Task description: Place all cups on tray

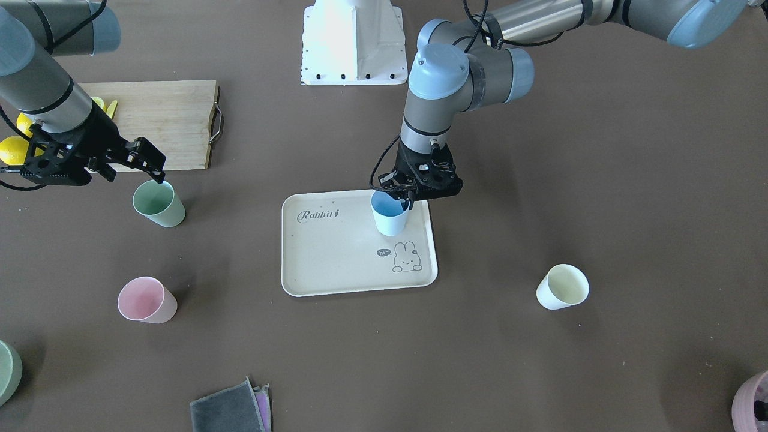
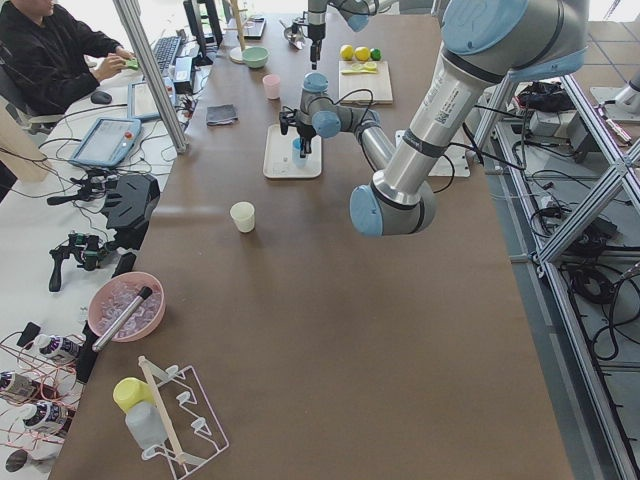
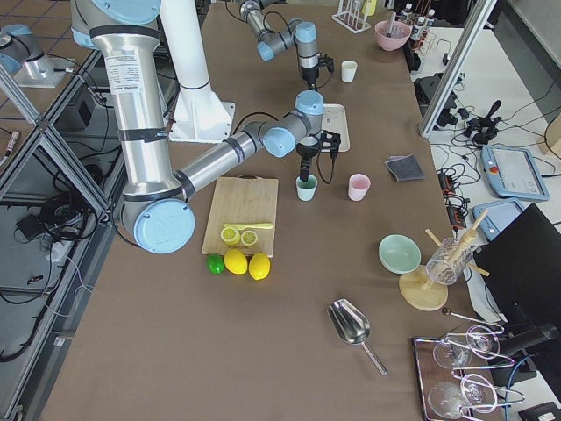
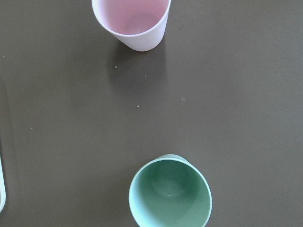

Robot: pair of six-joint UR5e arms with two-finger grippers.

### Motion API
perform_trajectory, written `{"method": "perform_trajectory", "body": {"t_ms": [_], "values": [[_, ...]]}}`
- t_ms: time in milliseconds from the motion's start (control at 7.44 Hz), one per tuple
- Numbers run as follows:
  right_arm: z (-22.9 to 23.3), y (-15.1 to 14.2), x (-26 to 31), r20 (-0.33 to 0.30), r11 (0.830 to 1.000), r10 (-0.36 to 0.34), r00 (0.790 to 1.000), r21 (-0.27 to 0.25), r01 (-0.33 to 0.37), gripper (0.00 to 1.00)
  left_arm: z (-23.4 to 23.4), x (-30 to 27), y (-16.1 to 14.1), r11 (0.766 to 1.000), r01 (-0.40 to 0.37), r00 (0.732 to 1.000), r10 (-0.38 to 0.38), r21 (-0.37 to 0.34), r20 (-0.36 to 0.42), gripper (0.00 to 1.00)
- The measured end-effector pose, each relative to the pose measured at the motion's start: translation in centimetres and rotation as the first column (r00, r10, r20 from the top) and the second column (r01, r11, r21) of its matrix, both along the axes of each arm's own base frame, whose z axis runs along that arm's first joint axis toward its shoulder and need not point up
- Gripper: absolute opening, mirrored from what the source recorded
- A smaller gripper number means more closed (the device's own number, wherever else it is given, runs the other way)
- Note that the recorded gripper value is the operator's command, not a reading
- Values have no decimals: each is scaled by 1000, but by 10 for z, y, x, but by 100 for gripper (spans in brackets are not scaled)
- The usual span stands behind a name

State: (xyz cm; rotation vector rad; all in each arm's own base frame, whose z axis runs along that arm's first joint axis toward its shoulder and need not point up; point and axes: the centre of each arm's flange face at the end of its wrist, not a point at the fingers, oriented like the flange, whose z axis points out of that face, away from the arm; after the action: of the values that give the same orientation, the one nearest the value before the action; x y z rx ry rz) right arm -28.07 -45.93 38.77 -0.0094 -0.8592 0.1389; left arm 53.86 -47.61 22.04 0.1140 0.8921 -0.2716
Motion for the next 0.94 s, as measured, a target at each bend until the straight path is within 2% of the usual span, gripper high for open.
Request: {"method": "perform_trajectory", "body": {"t_ms": [403,672,806,941], "values": [[13,-9,-16,-34,1000,-3,999,-8,2,100,-3,-25,-26,999,52,999,-52,1,-5,97],[26,-9,-16,-51,1000,-7,999,-19,6,100,-5,-30,-32,998,60,998,-59,3,-8,97],[32,-9,-18,-60,1000,-9,998,-28,8,99,-7,-30,-32,998,59,998,-59,4,-11,97],[40,-11,-20,-72,999,-11,997,-38,8,93,-9,-31,-32,998,59,998,-59,6,-12,97]]}}
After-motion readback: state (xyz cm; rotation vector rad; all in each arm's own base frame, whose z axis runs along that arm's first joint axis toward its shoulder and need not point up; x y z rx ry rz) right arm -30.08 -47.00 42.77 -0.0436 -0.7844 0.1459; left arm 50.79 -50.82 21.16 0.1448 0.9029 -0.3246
